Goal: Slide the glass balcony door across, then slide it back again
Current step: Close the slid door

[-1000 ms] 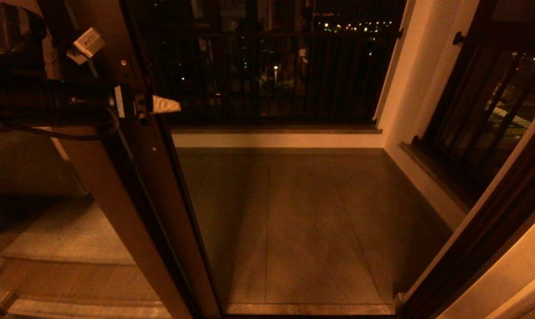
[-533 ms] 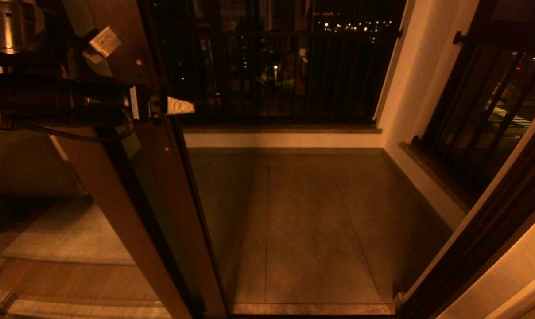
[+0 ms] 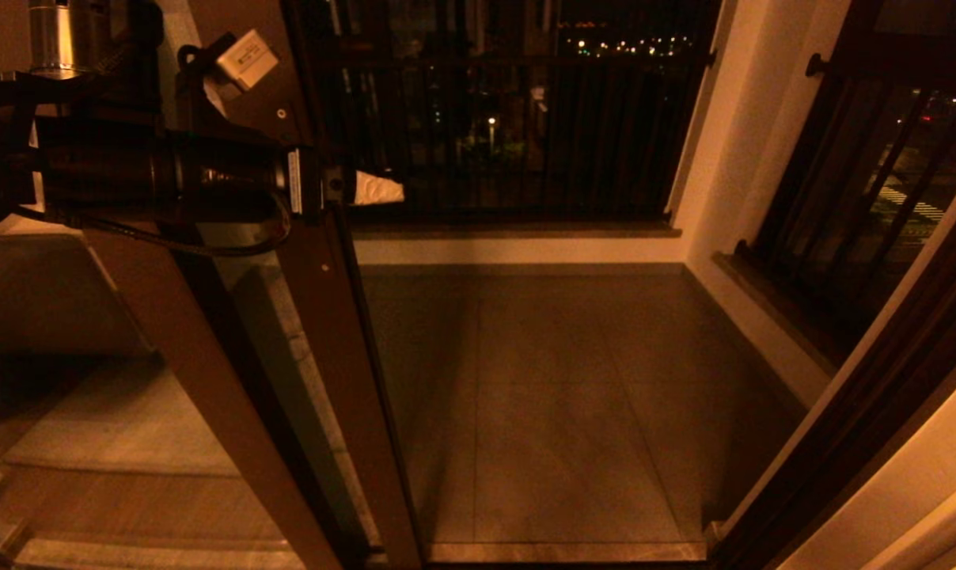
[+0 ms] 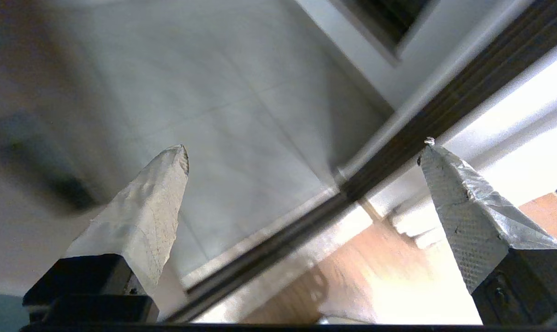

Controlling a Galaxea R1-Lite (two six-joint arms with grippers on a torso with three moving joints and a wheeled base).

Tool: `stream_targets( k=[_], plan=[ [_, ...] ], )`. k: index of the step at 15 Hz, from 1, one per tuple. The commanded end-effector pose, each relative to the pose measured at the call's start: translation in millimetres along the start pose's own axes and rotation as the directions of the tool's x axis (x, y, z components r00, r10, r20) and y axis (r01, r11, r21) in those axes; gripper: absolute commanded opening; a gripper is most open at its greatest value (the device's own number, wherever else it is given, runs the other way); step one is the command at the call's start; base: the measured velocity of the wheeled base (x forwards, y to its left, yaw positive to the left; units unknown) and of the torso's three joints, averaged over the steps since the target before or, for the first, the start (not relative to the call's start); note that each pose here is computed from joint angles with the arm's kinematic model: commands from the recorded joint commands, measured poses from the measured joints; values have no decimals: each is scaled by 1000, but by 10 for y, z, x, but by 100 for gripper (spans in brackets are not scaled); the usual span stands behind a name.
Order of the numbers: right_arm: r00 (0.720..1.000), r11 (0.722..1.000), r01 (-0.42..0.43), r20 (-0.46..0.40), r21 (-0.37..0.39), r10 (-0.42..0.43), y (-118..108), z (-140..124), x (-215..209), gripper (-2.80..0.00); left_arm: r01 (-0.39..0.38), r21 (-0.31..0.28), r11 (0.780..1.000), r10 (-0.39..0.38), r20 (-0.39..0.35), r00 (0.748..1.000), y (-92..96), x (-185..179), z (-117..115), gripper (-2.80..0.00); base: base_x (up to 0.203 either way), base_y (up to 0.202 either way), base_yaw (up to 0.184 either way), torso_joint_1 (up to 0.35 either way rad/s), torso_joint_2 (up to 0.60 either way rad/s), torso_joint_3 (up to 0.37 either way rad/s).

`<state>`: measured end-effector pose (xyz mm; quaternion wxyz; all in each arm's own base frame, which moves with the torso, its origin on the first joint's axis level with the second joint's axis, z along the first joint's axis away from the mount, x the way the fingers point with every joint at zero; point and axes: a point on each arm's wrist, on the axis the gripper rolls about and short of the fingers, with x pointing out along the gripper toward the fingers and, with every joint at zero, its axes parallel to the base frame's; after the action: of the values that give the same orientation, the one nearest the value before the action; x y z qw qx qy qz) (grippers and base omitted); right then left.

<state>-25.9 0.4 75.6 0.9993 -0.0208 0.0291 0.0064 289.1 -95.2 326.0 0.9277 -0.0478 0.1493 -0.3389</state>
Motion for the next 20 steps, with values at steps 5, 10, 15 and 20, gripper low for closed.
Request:
stream_targets(
  k=[5, 10, 15, 20],
  plan=[
    [1000, 1000, 1, -3, -1, -1, 0, -1, 1, -280, 29, 11, 1000, -29, 0, 1000, -112, 38, 10, 0, 0, 0, 0, 0, 0, 0],
    [1000, 1000, 1, -2, -1, -1, 0, -1, 1, -280, -21, 13, 1000, 21, 7, 1000, -104, 33, 17, 0, 0, 0, 0, 0, 0, 0],
    [1000, 1000, 1, -3, -1, -1, 0, -2, 2, -280, -27, 14, 1000, 27, 9, 1000, -112, -5, 16, 0, 0, 0, 0, 0, 0, 0],
    [1000, 1000, 1, -2, -1, -1, 0, 1, 0, -280, -34, 12, 999, 34, 5, 999, -73, 54, 16, 0, 0, 0, 0, 0, 0, 0]
  ],
)
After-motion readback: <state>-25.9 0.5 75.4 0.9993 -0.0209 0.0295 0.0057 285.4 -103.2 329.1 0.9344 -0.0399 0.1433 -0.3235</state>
